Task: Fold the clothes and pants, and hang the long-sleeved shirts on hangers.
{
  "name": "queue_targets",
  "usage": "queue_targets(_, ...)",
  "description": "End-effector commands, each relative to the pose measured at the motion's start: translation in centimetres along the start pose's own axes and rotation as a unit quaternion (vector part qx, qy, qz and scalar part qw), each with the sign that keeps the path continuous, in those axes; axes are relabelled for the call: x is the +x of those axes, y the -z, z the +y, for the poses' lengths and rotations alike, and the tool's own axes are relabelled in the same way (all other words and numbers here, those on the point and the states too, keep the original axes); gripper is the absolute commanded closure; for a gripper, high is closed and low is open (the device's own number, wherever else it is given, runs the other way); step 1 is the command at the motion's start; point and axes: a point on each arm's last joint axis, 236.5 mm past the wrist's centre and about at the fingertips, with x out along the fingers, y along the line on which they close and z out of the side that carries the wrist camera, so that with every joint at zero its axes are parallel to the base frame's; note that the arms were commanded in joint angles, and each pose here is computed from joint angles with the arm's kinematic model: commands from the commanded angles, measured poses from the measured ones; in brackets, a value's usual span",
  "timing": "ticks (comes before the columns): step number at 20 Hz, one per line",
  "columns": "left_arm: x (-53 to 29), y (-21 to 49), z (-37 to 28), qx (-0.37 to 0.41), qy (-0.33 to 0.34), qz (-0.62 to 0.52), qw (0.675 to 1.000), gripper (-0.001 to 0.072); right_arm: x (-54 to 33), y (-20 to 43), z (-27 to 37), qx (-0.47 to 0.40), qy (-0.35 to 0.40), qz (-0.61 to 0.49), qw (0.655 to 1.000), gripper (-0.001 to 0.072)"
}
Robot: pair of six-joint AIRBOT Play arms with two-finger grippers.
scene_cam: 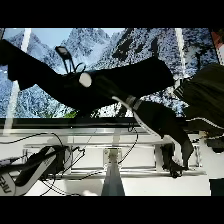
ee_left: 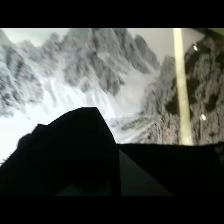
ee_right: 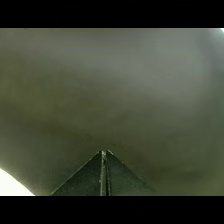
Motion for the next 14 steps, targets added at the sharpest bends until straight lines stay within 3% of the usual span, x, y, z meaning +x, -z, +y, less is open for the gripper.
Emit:
queue_targets(1,5.2,3.2,-2.9,0.01,0.05,0.067,0.996,0.0699,-4.5,-3.4,-7.9,-0.014,0.078,0.01,0.997,0.0695)
queue_targets(8,15.6,16.0,-17.4,0.104,0.171,0.195,0.96,0.0698,-18.0,-8.4,-22.2,0.072,0.182,0.011,0.981,0.0695)
queue_targets(9,16.2,17.7,-18.2,0.116,0.175,0.212,0.954,0.0665,-19.0,-8.1,-23.4,0.084,0.188,0.021,0.978,0.0695)
queue_targets(10,16.6,18.7,-18.1,0.131,0.169,0.223,0.951,0.0416,-19.9,-7.6,-24.4,0.095,0.194,0.032,0.976,0.0694)
queue_targets(11,17.1,19.0,-17.2,0.137,0.156,0.228,0.951,0.0032,-20.6,-7.2,-25.1,0.103,0.198,0.04,0.974,0.0694)
queue_targets(14,17.3,16.8,-9.7,0.13,0.057,0.232,0.962,0.0005,-21.4,-6.7,-25.9,0.109,0.203,0.051,0.972,0.0694)
